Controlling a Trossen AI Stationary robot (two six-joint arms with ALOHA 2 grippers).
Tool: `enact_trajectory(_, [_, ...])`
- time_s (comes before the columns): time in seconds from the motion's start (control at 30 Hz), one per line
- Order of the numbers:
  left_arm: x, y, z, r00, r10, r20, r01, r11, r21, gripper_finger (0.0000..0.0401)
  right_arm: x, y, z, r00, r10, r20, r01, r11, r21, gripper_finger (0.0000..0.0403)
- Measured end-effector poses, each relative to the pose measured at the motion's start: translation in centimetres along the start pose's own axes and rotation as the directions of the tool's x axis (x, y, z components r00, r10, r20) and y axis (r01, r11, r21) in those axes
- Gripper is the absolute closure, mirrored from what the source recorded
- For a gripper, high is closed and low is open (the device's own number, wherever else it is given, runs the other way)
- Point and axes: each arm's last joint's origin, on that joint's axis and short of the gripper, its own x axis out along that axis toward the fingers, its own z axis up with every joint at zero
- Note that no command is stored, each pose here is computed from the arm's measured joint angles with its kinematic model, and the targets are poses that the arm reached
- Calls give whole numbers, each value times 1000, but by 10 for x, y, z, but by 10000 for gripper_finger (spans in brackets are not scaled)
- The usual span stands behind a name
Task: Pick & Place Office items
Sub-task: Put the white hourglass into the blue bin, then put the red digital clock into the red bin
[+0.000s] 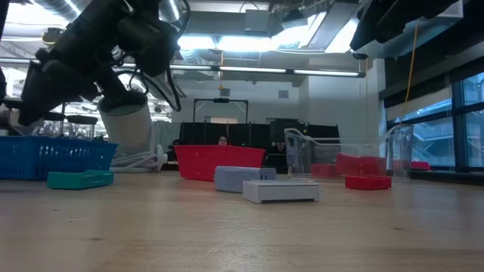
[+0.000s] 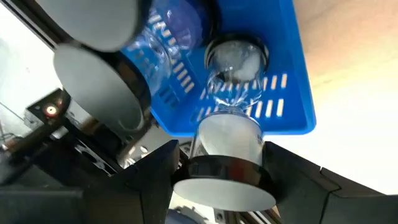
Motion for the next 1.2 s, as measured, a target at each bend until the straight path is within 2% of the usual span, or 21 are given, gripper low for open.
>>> enact_trajectory(0.47, [0, -2, 1, 1000, -24, -4, 24, 1000, -1, 174, 0, 0, 0, 1000, 0, 0, 0, 1000, 11, 112])
enact_trajectory(0.83, [0, -5, 2, 998, -67, 0, 67, 997, 28, 156, 0, 0, 0, 1000, 0, 0, 0, 1000, 14, 112])
enact_trajectory(1.0, [0, -3, 2, 999, -38, 13, 37, 999, 29, 152, 0, -1, 0, 999, -52, 13, 51, 998, 42, 112])
enact_trajectory(1.13, [-7, 4, -2, 999, 44, 9, -44, 999, 21, 152, 0, -2, 0, 998, -56, 14, 56, 997, 45, 112])
enact_trajectory(1.2, [-12, 3, -2, 999, 23, 40, -24, 999, 23, 152, 0, -2, 0, 998, -56, 14, 55, 997, 46, 112])
